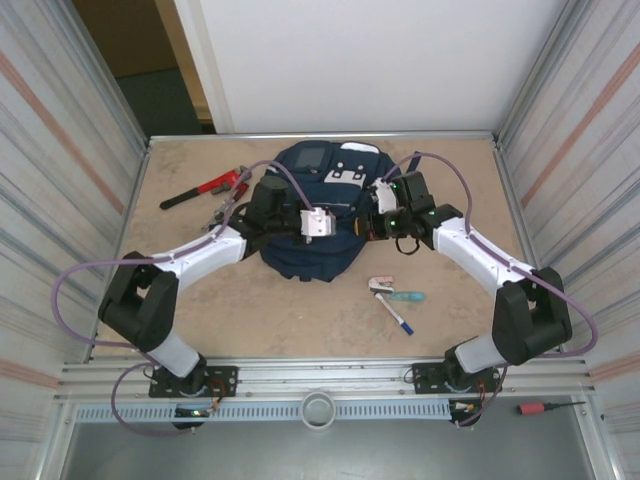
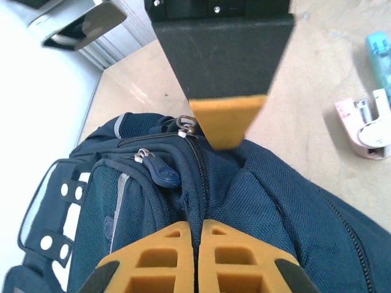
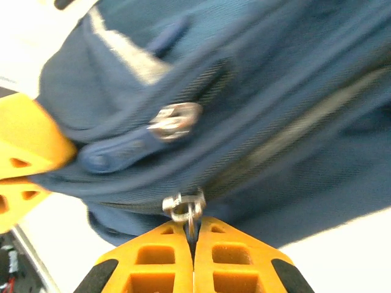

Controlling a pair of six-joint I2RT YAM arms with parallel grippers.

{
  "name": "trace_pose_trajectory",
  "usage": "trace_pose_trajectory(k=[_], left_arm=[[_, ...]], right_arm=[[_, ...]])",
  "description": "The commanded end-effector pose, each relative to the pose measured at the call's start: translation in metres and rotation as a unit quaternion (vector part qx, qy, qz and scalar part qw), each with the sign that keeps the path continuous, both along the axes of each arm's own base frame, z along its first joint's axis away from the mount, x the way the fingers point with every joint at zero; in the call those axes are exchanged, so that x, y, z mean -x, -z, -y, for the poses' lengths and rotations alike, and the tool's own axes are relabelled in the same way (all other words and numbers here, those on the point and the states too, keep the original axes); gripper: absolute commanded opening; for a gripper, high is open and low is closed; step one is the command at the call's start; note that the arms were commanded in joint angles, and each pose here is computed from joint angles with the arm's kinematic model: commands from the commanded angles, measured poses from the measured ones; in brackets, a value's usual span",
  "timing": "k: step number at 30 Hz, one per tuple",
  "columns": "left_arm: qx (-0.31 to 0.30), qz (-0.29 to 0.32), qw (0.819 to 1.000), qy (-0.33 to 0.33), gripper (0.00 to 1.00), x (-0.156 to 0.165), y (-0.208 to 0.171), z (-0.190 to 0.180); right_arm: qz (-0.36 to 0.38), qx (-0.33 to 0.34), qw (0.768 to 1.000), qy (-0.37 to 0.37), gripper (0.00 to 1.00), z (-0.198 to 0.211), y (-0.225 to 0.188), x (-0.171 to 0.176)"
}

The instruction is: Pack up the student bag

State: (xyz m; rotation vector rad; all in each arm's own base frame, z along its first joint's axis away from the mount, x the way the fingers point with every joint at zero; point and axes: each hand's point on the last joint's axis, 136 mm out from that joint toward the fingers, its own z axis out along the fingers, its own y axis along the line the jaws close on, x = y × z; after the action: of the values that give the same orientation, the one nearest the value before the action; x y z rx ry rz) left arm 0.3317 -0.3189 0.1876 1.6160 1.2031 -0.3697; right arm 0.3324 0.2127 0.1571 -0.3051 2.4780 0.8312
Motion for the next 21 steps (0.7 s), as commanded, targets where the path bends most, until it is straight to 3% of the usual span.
trace_pose_trajectory(k=[1,5,14,21], left_arm=[[0.057,-0.001,0.998,-0.002,0.0,-0.004,-0.032,-0.023],[0.08,-0.014,0.997,-0.002,0.0,-0.005,-0.038,-0.036],[0.08,-0.039,0.996,-0.021,0.0,-0.012,-0.023,-0.045],[0.086,-0.05,0.995,-0.006,0.0,-0.003,-0.023,-0.043]], right_arm=[[-0.036,0.092,0.99,0.099,0.0,0.063,0.026,-0.014],[-0.032,0.113,0.987,0.11,0.0,0.071,0.03,-0.026],[0.007,0.06,0.998,0.007,0.0,0.024,0.016,-0.017],[0.0,0.17,0.977,0.129,0.0,0.076,0.037,-0.043]])
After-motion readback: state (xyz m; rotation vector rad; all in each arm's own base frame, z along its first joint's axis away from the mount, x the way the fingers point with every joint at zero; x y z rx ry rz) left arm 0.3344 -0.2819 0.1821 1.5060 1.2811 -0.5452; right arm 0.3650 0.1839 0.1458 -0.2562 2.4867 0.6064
